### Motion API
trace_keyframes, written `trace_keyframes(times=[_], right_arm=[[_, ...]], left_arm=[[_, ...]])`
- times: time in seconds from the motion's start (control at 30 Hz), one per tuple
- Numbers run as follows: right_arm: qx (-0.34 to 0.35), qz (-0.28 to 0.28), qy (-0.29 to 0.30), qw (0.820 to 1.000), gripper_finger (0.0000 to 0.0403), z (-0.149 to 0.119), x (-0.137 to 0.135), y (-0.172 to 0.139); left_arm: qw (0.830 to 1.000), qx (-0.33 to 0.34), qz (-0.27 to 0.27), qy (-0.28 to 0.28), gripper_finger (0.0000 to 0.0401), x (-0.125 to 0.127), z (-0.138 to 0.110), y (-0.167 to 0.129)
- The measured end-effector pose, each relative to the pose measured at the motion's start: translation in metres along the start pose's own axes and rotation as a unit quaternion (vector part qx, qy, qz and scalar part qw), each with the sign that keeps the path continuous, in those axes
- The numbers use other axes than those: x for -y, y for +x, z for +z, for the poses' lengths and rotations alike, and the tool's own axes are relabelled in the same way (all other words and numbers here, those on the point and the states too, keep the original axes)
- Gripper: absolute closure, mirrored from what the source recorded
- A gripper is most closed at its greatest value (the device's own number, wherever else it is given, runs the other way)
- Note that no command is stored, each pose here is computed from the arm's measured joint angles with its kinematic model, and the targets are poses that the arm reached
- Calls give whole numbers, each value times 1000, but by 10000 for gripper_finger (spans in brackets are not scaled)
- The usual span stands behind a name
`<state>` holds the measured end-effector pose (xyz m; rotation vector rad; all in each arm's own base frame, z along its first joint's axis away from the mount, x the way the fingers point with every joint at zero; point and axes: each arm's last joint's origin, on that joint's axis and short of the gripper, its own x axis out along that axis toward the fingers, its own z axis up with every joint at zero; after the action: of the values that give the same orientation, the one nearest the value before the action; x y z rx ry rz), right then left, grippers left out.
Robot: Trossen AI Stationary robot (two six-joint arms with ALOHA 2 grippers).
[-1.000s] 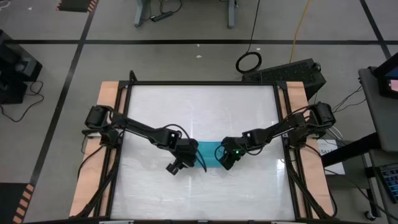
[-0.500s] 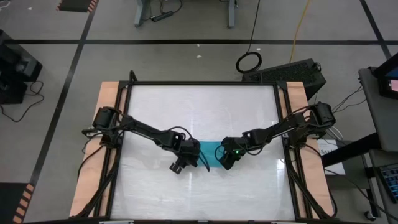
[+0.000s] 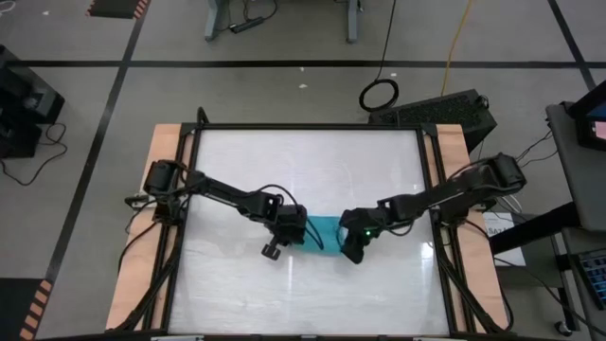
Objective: Roll towel
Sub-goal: Roll the blue towel
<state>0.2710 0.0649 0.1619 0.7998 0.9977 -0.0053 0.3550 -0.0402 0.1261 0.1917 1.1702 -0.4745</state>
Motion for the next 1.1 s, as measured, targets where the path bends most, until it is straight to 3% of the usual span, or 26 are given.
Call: trace_keyframes(times=[0.23, 0.37, 0.5, 0.6, 0.9, 1.1], right_arm=[[62, -11, -125, 990, 207, -16, -25, -24], [62, -35, -181, 981, 171, -32, -32, -25], [103, -30, -312, 944, 168, -44, -49, -20], [128, -71, -386, 911, 176, -52, -53, -13], [100, -122, -440, 884, 200, -56, -41, 20], [116, -174, -460, 863, 210, -51, -34, 26]], left_arm=[[999, 17, -45, -25, 387, -7, -3, -2], [997, 26, -72, -33, 387, -10, -4, -3], [994, 34, -92, -41, 387, -14, -6, -4], [993, 38, -106, -47, 388, -16, -8, -5], [990, 45, -119, -58, 383, -23, -10, -7], [989, 47, -128, -60, 383, -23, -11, -7]])
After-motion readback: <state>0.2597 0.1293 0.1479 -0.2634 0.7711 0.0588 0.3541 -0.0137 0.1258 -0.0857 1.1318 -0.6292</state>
